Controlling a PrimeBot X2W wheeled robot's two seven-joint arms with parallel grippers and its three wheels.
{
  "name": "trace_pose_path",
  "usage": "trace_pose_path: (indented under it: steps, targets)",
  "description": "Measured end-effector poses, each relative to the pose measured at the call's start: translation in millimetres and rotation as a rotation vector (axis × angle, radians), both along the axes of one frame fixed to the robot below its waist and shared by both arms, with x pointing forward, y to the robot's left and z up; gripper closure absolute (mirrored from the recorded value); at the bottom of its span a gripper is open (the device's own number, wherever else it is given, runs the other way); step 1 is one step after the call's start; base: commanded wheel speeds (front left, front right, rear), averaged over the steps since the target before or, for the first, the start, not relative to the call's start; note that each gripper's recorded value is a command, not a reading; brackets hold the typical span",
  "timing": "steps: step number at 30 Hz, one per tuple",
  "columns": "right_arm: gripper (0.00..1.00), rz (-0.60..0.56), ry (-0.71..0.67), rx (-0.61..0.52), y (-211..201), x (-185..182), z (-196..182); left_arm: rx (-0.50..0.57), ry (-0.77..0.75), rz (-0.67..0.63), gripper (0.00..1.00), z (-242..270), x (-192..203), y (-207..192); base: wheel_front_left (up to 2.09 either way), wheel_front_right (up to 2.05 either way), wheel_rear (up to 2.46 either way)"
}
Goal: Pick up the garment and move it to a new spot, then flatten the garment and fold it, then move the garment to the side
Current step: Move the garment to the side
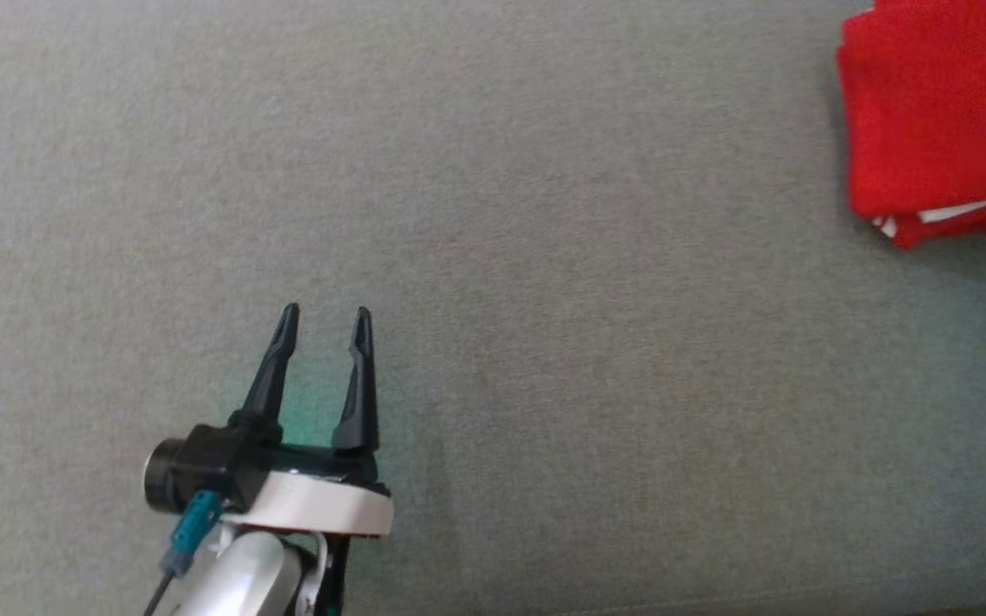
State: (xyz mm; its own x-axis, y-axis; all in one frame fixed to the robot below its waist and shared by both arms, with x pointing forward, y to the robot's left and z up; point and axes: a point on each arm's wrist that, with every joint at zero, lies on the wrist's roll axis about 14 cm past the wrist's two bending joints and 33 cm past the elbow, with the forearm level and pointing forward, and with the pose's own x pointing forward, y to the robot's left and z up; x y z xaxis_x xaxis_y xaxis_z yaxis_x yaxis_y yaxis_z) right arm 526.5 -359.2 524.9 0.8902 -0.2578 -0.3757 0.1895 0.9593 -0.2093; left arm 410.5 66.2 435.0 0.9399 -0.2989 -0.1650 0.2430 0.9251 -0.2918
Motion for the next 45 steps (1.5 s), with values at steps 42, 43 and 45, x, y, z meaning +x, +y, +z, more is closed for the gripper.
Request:
trace_pose_path:
  steps: [42,43,45]
  targets:
    - [0.0,0.24,-0.404,0.112,137,-55,34,0.005,-0.11,0.17,0.0,48,-22,54,0.0,0.0,0.0]
    - [0.0,0.244,-0.412,0.118,143,-63,32,0.005,-0.11,0.182,0.0,48,-28,57,0.0,0.0,0.0]
    - [0.0,0.253,-0.421,0.142,154,-80,28,0.009,-0.106,0.197,0.0,48,-38,63,0.0,0.0,0.0]
